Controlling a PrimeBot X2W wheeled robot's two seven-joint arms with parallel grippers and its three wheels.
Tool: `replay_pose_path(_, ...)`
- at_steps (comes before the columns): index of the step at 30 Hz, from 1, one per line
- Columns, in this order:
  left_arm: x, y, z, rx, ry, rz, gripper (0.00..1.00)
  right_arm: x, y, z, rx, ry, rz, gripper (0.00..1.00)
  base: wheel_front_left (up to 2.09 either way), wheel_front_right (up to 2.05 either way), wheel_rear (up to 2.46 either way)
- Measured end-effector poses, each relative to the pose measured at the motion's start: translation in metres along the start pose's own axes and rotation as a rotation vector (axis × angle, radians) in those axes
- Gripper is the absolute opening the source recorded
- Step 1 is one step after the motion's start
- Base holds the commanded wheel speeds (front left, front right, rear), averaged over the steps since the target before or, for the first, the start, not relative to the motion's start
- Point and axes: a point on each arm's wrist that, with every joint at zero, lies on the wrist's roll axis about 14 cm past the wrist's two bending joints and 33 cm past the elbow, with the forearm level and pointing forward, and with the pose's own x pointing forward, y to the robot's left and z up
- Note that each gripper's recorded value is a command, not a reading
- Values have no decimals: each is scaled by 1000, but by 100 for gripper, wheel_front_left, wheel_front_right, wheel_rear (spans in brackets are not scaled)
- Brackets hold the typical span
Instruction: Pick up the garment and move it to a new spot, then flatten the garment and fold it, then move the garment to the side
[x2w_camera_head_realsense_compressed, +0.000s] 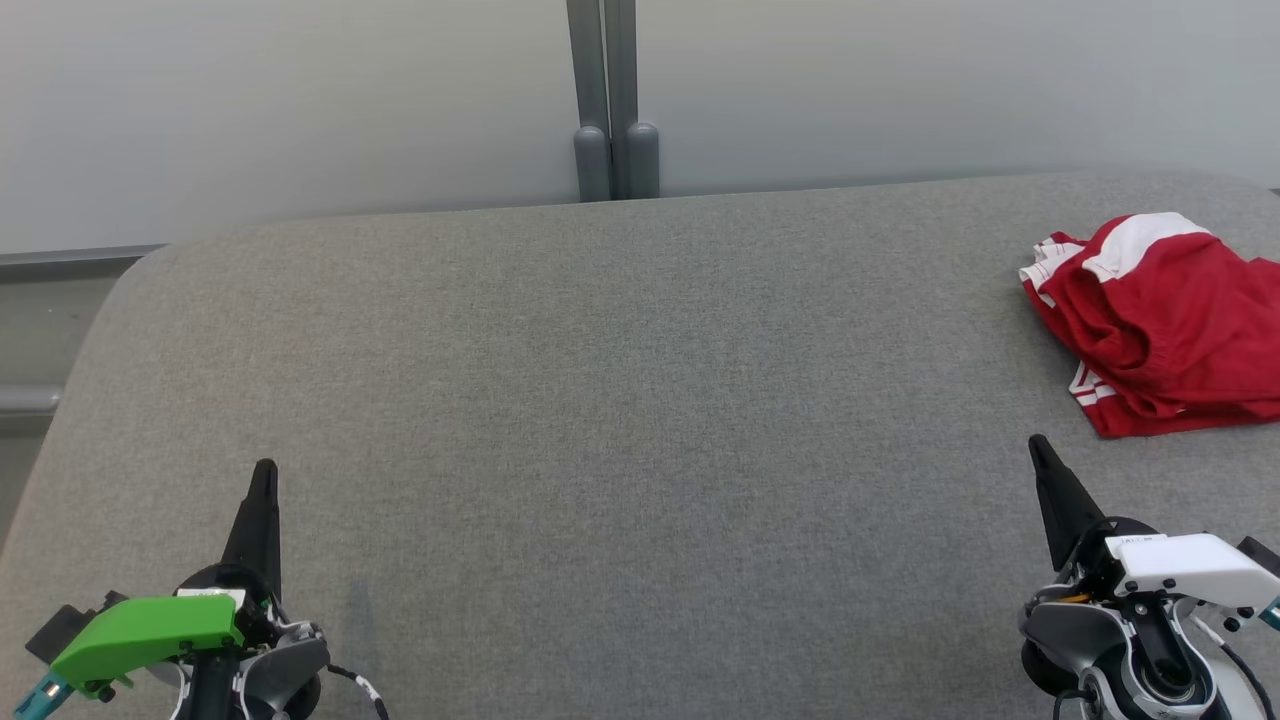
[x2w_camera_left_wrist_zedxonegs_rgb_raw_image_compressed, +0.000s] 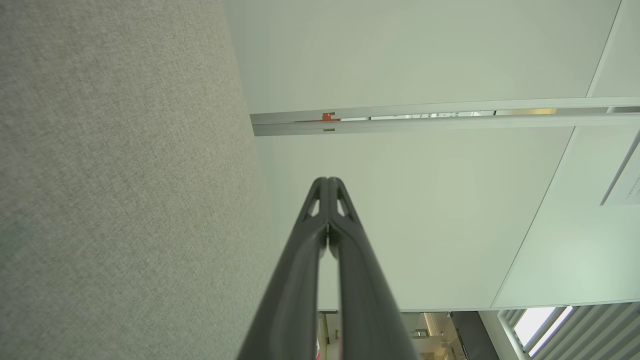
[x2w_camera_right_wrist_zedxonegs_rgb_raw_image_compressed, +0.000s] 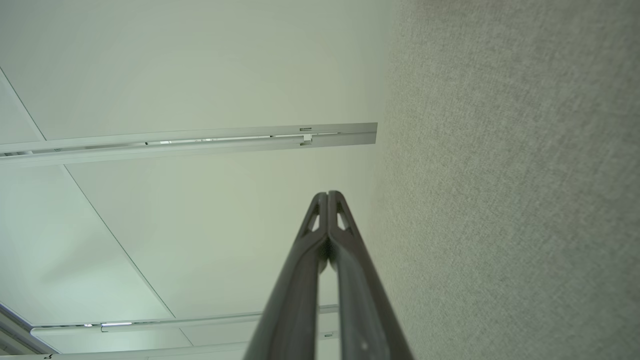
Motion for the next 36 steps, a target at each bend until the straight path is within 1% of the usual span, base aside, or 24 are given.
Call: replay_pose_path(36, 0, 0, 0, 0, 0, 0, 0, 0, 0, 0, 0, 0, 0, 0, 0, 0, 0)
